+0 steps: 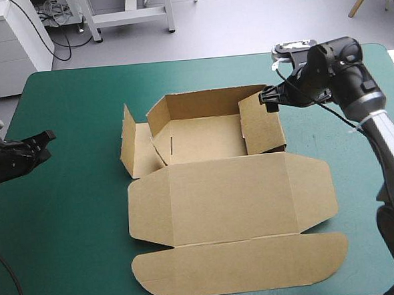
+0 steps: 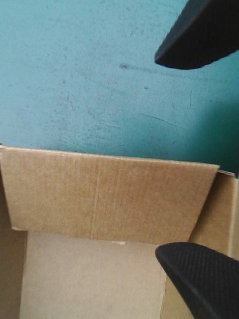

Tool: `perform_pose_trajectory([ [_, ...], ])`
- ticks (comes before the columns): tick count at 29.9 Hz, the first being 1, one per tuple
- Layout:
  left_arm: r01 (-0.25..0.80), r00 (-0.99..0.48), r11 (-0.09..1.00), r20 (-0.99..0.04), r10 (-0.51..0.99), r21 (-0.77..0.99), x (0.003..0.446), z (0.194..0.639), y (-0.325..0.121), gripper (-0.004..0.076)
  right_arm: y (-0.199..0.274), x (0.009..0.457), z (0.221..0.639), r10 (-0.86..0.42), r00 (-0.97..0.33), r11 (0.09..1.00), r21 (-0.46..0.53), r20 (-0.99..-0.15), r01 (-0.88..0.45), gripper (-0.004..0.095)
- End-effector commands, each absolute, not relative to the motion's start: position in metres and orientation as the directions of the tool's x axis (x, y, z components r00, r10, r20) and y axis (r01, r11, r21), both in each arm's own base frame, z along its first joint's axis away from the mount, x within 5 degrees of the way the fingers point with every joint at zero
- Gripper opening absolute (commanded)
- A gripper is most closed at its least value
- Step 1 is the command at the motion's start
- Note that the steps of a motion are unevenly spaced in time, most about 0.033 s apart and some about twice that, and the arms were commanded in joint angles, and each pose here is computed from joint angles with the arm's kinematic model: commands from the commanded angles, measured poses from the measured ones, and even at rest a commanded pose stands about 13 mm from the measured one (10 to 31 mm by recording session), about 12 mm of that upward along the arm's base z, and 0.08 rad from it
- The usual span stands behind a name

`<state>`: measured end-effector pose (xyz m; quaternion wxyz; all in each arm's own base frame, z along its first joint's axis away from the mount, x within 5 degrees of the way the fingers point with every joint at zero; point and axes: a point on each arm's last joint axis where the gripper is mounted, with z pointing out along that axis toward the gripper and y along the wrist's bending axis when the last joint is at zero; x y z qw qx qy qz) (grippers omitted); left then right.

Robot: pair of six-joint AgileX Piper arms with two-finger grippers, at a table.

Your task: Fold the box

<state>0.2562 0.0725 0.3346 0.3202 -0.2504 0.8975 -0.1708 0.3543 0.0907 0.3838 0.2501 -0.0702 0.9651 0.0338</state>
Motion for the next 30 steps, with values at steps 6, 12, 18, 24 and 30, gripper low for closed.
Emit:
perform_pose_trajectory([
  [6, -0.317, -0.607, 0.806, -0.546, -0.577, -0.499, 0.254, 0.354, 0.071, 0.0014, 0.1, 0.391, 0.336, -0.139, -0.9, 0.988, 0.01, -0.414, -0.157, 0.0846],
  [12, -0.317, -0.604, 0.806, -0.549, -0.577, -0.499, 0.254, 0.354, 0.071, 0.0014, 0.105, 0.406, 0.307, -0.166, -0.918, 0.983, 0.011, -0.359, -0.182, 0.0846],
  [18, -0.318, -0.603, 0.806, -0.551, -0.578, -0.499, 0.254, 0.354, 0.072, 0.0014, 0.109, 0.411, 0.3, -0.163, -0.917, 0.981, 0.041, -0.363, -0.19, 0.0827],
  [24, -0.318, -0.603, 0.806, -0.551, -0.578, -0.499, 0.254, 0.354, 0.072, 0.0014, 0.108, 0.41, 0.298, -0.183, -0.921, 0.978, 0.027, -0.344, -0.205, 0.0199],
  [30, -0.314, -0.606, 0.813, -0.555, -0.57, -0.491, 0.254, 0.354, 0.072, 0.0014, 0.109, 0.412, 0.307, -0.206, -0.905, 0.973, 0.019, -0.373, -0.229, 0.0],
])
